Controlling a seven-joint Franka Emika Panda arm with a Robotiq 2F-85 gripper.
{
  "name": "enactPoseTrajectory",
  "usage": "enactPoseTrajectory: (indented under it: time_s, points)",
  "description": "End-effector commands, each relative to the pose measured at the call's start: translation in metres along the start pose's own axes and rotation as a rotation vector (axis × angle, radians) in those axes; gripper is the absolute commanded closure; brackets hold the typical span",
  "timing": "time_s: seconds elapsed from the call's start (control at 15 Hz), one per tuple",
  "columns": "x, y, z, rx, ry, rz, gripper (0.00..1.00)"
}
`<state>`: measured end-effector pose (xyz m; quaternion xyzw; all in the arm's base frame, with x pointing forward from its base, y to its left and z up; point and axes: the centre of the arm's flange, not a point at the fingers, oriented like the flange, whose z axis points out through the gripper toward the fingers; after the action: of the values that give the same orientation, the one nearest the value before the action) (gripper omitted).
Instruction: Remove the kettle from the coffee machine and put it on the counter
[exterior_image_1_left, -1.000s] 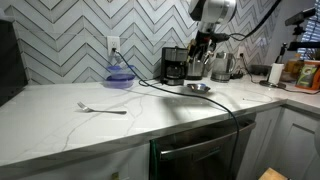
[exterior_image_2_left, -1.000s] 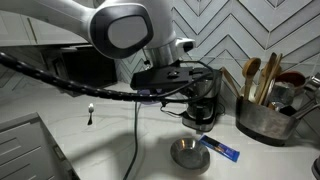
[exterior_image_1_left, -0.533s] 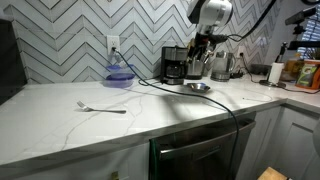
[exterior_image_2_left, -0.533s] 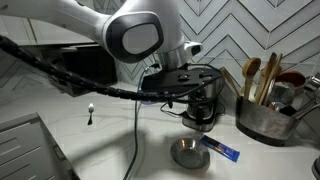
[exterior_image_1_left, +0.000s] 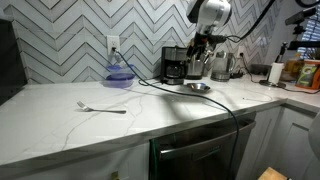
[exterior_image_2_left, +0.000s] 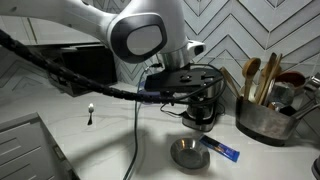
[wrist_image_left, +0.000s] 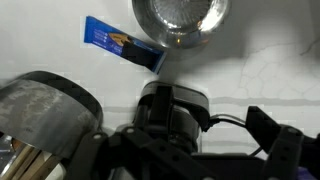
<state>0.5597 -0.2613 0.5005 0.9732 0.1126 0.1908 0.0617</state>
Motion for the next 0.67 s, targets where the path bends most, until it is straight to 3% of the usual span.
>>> enactPoseTrajectory:
  time_s: [0.0, 0.33, 0.6]
  points:
    - [0.012, 0.030, 0.025, 0.008, 0.057, 0.025, 0.00]
    - [0.020, 0.054, 0.055, 0.006, 0.190, 0.027, 0.00]
    - [0.022, 0.067, 0.077, 0.053, 0.262, 0.036, 0.00]
